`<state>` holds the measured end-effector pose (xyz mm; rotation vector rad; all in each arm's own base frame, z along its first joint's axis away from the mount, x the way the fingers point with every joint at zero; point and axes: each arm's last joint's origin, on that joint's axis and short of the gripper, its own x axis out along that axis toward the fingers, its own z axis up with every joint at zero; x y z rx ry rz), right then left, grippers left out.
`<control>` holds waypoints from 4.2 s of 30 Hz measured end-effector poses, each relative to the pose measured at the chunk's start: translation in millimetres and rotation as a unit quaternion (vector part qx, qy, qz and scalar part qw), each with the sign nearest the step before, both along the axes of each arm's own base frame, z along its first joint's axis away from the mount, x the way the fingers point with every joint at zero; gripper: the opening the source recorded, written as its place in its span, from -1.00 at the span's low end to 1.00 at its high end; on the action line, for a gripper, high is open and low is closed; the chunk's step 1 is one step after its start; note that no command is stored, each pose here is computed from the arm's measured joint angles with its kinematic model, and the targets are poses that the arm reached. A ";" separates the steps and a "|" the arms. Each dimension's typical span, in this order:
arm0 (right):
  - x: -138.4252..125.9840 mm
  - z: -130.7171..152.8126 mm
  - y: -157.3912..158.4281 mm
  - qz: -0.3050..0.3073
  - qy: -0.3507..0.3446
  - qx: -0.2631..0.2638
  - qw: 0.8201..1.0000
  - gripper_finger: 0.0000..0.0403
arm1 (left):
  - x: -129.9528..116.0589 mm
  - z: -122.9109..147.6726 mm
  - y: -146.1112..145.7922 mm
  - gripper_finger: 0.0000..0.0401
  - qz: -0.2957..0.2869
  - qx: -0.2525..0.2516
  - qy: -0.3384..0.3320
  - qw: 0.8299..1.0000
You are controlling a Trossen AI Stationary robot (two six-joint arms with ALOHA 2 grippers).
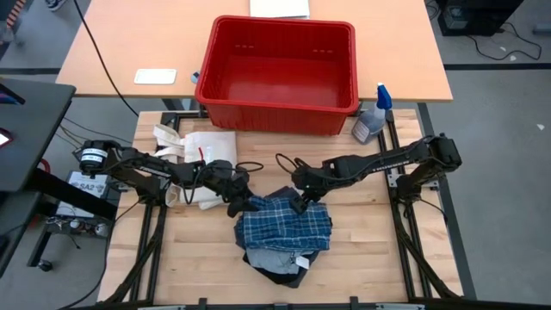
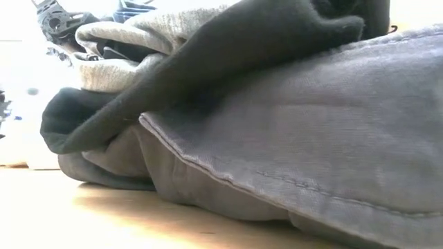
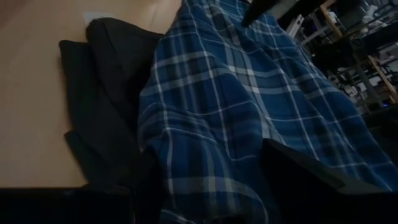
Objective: Sort clothes
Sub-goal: Adjust the blue pants on top of the stacked clothes
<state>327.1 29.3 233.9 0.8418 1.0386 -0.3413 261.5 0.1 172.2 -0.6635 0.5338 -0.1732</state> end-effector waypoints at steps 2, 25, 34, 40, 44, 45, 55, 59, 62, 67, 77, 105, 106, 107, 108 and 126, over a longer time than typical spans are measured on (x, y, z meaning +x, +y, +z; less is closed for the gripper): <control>0.7 0.3 -2.4 0.007 -0.004 0.001 1.000 0.72 | 0.0 -0.1 0.3 0.27 0.004 0.002 0.000 1.000; 3.2 2.3 25.2 0.206 -0.079 -0.007 0.975 0.72 | 2.6 4.1 3.4 0.27 0.080 -0.068 0.002 0.994; -3.5 -6.3 40.7 0.193 -0.054 -0.103 0.974 0.72 | 3.6 17.0 -10.7 0.27 -0.069 -0.132 -0.043 0.988; -4.1 -8.9 37.6 0.194 -0.050 -0.138 0.970 0.72 | 2.7 21.8 -13.8 0.27 -0.103 -0.178 -0.040 0.978; -3.8 -9.0 36.4 0.190 -0.050 -0.139 0.971 0.72 | -3.6 37.9 -6.4 0.27 -0.107 -0.199 -0.063 0.972; -3.7 -8.9 35.9 0.187 -0.050 -0.138 0.971 0.72 | -6.2 42.8 -5.0 0.27 -0.106 -0.196 -0.071 0.972; -2.3 -8.8 29.3 0.149 -0.046 -0.119 0.981 0.72 | -33.8 49.1 2.1 0.27 -0.006 -0.031 -0.046 0.998; -2.1 -9.0 27.2 0.131 -0.042 -0.112 0.984 0.72 | -49.2 43.8 1.0 0.27 0.027 0.012 0.018 0.999; -2.7 -9.4 26.9 0.118 -0.037 -0.109 0.986 0.72 | -59.3 46.0 -5.6 0.27 0.032 -0.020 0.049 0.998; -3.4 -9.8 26.8 0.110 -0.032 -0.104 0.988 0.72 | -67.5 49.0 -35.6 0.27 0.021 -0.154 0.113 0.981; -2.4 -9.1 27.1 0.144 -0.043 -0.122 0.981 0.72 | -76.8 36.0 -95.3 0.28 0.180 -0.258 0.171 0.934; -1.9 -8.9 27.0 0.167 -0.048 -0.135 0.976 0.72 | -3.0 23.8 -114.8 0.39 0.115 -0.347 -0.093 0.926; -1.8 -8.9 27.0 0.166 -0.048 -0.134 0.976 0.72 | -2.8 23.5 -115.1 0.38 0.113 -0.346 -0.088 0.927; -1.8 -8.9 27.0 0.166 -0.048 -0.134 0.976 0.72 | -2.2 22.7 -115.7 0.36 0.112 -0.344 -0.079 0.929; -1.8 -8.8 27.0 0.165 -0.048 -0.134 0.976 0.72 | -1.9 20.7 -115.9 0.35 0.115 -0.340 -0.067 0.931; -6.0 1.6 30.0 0.183 -0.013 -0.090 0.979 0.72 | -14.7 8.4 -132.1 0.30 0.070 -0.310 0.039 0.947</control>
